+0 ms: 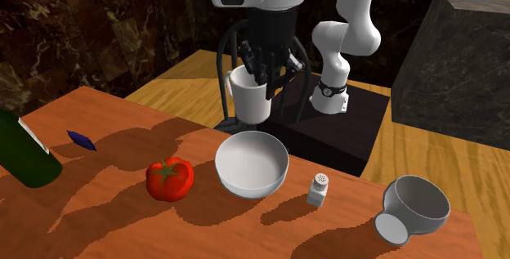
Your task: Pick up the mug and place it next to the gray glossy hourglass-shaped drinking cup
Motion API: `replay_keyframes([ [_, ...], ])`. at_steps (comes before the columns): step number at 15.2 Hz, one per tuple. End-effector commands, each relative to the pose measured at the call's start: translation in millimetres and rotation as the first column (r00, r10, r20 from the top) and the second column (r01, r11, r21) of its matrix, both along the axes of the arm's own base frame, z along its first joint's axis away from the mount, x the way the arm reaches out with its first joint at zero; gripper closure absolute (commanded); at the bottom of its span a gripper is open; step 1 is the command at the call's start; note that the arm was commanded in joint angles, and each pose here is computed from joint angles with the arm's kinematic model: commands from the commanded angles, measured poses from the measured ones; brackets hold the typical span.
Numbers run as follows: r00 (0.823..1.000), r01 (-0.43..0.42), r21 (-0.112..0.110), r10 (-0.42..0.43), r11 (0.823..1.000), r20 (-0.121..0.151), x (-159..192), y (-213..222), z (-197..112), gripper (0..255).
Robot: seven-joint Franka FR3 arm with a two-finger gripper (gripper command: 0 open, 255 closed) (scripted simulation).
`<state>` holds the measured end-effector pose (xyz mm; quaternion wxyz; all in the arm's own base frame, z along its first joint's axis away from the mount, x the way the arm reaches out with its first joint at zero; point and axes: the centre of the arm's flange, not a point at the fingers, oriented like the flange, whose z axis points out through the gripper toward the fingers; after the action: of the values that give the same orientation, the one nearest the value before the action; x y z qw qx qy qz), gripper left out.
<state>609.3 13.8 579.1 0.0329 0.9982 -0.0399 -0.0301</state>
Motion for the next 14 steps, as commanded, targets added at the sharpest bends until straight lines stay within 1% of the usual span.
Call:
replay_keyframes([
  [1,1.0,0.002,0.0,-0.002,1.0,0.0,-6,27,3,255],
  [14,1.0,0.002,0.0,-0.002,1.0,0.0,-45,194,3,255],
])
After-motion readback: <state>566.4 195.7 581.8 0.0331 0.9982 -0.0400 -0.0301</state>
